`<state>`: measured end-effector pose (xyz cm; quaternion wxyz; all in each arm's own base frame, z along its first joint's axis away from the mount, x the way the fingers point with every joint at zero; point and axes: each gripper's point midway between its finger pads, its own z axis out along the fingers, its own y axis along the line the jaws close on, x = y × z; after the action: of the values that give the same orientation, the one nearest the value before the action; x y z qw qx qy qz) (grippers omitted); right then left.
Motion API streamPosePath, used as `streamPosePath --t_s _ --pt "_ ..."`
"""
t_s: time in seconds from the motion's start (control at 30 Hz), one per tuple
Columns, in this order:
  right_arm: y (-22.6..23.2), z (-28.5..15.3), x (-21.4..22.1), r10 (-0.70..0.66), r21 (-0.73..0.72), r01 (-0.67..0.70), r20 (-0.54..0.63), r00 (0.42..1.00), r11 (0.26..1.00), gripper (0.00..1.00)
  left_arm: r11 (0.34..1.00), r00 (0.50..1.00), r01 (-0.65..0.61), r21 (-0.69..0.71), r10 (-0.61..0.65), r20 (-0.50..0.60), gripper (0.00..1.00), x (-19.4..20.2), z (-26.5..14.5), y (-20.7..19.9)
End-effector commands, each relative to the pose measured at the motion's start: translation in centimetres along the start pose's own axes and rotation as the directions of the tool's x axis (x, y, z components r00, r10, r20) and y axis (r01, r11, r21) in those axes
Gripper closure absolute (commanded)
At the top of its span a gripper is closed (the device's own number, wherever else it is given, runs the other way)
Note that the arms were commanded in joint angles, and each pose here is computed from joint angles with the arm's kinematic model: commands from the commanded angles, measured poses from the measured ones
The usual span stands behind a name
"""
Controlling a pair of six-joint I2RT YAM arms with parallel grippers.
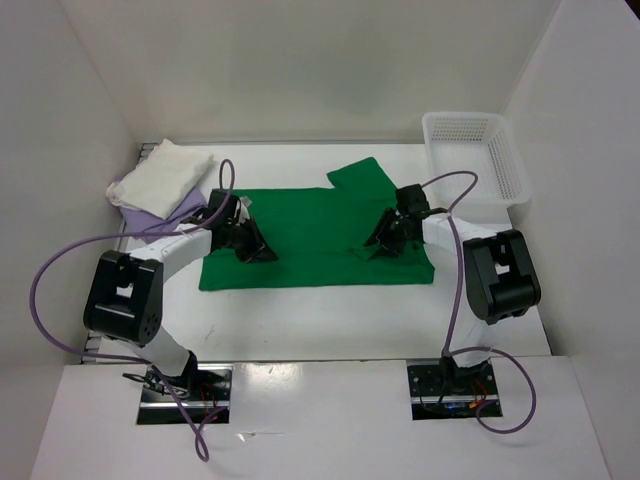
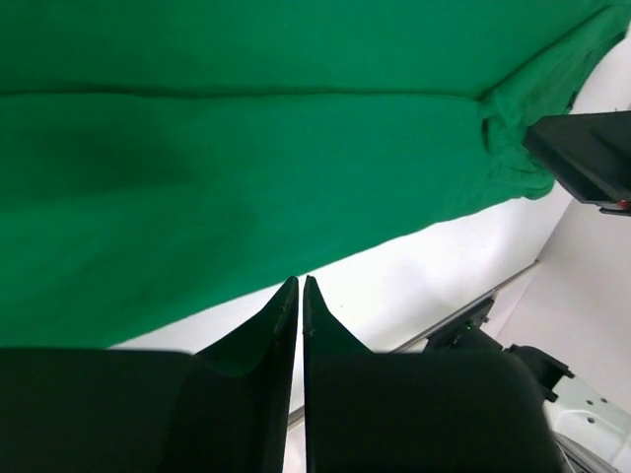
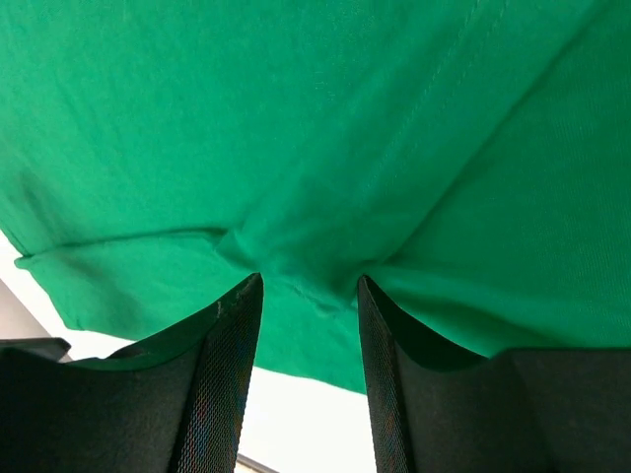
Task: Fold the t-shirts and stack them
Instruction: Fold the flattened tshirt in 1/3 of the way
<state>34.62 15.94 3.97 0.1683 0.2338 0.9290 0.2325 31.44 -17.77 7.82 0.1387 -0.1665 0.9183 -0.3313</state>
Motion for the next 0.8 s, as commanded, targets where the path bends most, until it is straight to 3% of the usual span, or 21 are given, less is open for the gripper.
streamPosePath --t_s 0.0,0.13,0.27,0.5,0.63,0.77 --pt "0.8 1.2 -1.2 0.006 -0.017 -0.005 0.041 0.999 1.000 0.51 1.000 0.999 -0.007 0.006 0.007 0.048 0.90 -1.3 0.7 -0.5" --pt "-0.4 1.5 -1.1 0.016 0.043 -0.018 0.033 0.999 0.999 0.51 1.000 0.999 0.009 -0.028 -0.008 0.040 0.90 -1.2 1.5 0.5" --pt "0.2 -0.2 -1.8 0.012 0.021 -0.014 0.102 0.995 1.000 0.51 0.999 0.999 0.014 -0.048 -0.012 0.045 0.90 -1.4 2.0 1.1" --pt "-0.8 1.6 -0.6 0.025 0.040 -0.026 0.035 0.999 0.999 0.51 0.996 0.999 0.014 -0.084 -0.010 0.053 0.90 -1.5 2.6 2.3" --pt "0.7 1.8 -1.9 0.017 0.005 -0.017 0.052 0.999 1.000 0.53 0.994 0.999 0.019 -0.111 -0.015 0.036 0.90 -0.7 2.9 3.4" --pt "3.2 1.8 -3.0 0.026 -0.060 -0.024 0.038 0.999 0.998 0.68 0.993 1.000 0.013 -0.117 -0.010 0.029 0.90 -0.4 2.8 3.7"
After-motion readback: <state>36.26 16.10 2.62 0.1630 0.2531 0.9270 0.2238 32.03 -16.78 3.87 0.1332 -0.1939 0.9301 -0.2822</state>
